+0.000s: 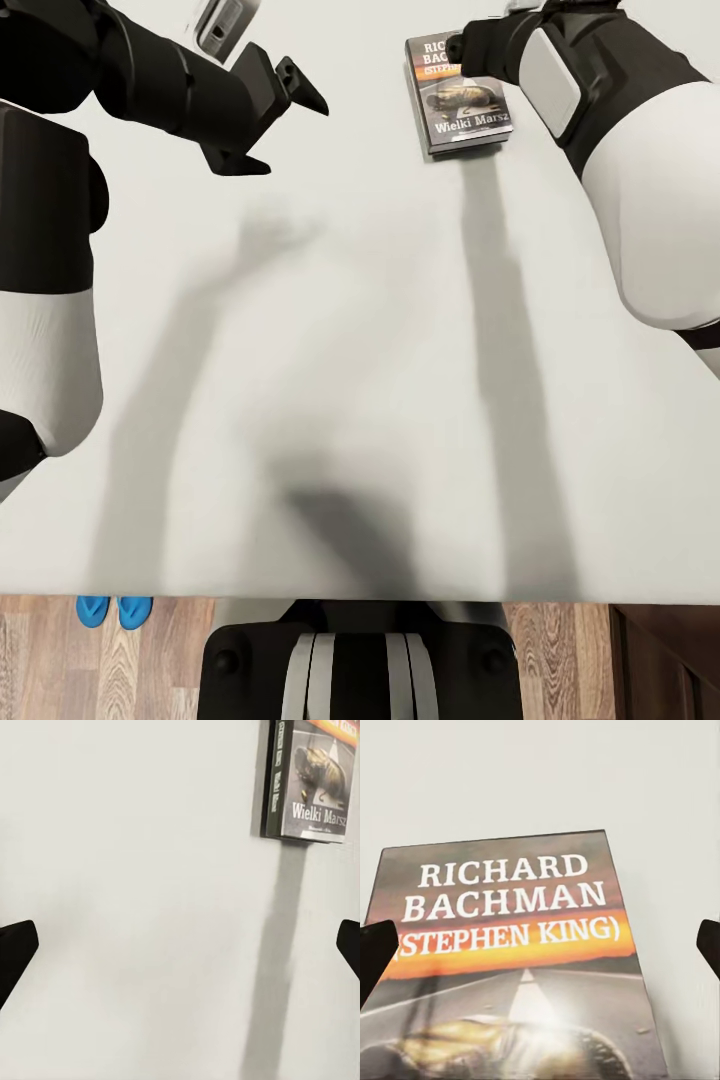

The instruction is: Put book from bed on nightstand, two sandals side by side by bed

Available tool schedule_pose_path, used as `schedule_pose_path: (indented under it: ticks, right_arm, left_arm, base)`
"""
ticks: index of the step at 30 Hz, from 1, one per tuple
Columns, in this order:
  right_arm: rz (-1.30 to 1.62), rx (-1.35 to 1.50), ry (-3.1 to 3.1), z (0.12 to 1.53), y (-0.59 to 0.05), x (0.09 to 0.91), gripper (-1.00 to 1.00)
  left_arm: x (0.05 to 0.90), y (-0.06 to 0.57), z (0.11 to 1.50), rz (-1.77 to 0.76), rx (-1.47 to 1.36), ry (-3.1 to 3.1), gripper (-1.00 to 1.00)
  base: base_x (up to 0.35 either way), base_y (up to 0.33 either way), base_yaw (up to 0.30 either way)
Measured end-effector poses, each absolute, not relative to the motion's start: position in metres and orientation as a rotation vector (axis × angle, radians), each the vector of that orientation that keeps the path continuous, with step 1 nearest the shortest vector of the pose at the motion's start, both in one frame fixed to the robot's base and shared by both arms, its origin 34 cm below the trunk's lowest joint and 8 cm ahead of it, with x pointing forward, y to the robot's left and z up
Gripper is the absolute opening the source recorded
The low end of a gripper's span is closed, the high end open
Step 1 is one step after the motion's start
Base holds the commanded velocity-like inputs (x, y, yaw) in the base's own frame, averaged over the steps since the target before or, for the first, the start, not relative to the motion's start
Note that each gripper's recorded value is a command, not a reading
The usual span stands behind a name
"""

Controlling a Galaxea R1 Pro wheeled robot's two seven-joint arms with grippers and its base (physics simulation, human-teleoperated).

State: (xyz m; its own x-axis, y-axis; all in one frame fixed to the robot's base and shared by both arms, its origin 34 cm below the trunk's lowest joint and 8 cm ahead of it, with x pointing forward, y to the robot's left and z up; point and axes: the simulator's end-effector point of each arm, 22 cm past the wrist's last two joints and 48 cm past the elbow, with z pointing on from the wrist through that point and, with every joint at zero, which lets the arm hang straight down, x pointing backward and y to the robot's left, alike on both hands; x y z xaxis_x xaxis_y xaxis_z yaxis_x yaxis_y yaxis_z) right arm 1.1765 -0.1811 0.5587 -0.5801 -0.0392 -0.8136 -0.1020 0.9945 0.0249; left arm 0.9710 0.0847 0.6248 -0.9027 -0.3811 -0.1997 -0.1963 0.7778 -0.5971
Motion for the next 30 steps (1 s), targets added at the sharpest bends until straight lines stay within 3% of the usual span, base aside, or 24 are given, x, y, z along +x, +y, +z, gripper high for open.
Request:
schedule_pose_path:
  ticks: [30]
  right_arm:
    - [0.089, -0.105, 2.277, 0.522, -0.18, 1.155, 1.0]
  left_arm:
    - [0.962, 0.079, 0.633, -0.874, -0.406, 2.634, 1.0]
  base:
    - [0.0, 0.0, 0.0]
